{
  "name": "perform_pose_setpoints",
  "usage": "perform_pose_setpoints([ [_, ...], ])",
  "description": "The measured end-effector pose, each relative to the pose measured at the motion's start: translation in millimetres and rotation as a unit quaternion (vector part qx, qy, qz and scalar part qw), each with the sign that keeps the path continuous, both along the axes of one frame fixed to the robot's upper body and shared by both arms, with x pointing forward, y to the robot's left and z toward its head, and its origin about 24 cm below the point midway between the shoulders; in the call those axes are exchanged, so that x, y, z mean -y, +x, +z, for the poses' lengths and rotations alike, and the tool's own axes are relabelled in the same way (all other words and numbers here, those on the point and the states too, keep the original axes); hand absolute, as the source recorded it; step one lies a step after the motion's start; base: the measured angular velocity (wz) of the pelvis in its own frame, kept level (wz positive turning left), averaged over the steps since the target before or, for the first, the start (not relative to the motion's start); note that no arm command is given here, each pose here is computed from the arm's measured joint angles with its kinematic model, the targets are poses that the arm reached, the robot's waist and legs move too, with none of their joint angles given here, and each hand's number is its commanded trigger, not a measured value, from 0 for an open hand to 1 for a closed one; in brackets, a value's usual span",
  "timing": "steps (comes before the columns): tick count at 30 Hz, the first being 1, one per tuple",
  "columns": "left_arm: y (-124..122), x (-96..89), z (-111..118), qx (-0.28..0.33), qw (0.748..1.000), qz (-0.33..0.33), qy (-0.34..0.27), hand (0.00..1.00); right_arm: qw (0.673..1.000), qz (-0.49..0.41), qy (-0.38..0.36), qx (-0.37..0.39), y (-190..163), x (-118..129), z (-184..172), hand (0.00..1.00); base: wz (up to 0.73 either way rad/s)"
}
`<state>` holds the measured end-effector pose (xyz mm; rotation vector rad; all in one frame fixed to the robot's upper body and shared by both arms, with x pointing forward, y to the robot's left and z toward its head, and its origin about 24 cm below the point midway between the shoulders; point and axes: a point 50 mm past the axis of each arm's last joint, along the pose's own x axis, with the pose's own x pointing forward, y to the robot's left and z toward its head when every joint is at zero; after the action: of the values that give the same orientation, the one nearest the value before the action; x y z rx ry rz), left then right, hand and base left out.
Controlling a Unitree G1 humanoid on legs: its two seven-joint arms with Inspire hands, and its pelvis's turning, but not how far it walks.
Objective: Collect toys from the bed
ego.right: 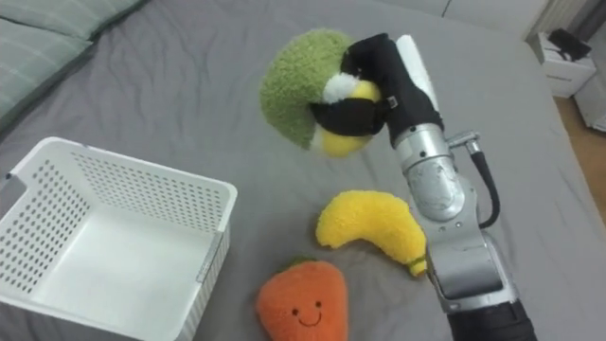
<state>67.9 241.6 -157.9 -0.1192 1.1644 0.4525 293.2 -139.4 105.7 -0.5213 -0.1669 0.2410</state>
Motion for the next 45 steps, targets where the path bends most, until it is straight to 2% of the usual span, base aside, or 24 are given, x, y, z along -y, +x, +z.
perform_pose_setpoints([
  [3,2,0.9,0,0.004,1.0,-0.003,-0.007,0.0,0.999,0.045,0.002,-0.014,-3,-20,-4,1.0,0.0],
  [11,5,1.6,1,0.01,1.0,-0.001,-0.01,0.0,0.994,0.113,-0.007,-0.006,0,-53,6,1.0,0.18],
  [19,28,4.3,6,0.043,0.999,-0.022,-0.008,0.0,0.985,0.167,-0.026,-0.023,-6,-90,-3,1.0,0.09],
  [21,30,5.3,7,0.046,0.999,-0.026,-0.01,0.0,0.983,0.179,-0.03,-0.024,-8,-98,-3,0.57,0.21],
  [22,31,5.5,7,0.046,0.999,-0.026,-0.011,0.0,0.983,0.181,-0.03,-0.025,-9,-99,-3,0.09,0.15],
  [23,32,5.4,7,0.045,0.999,-0.026,-0.011,0.0,0.982,0.185,-0.032,-0.029,-9,-101,-5,0.0,0.06],
  [33,36,9.6,7,0.051,0.998,-0.035,-0.024,0.0,0.971,0.217,-0.058,-0.081,-12,-108,-26,0.0,0.01],
  [45,39,13.7,8,0.053,0.997,-0.047,-0.027,0.0,0.965,0.225,-0.1,-0.087,-14,-105,-32,0.0,0.0],
])
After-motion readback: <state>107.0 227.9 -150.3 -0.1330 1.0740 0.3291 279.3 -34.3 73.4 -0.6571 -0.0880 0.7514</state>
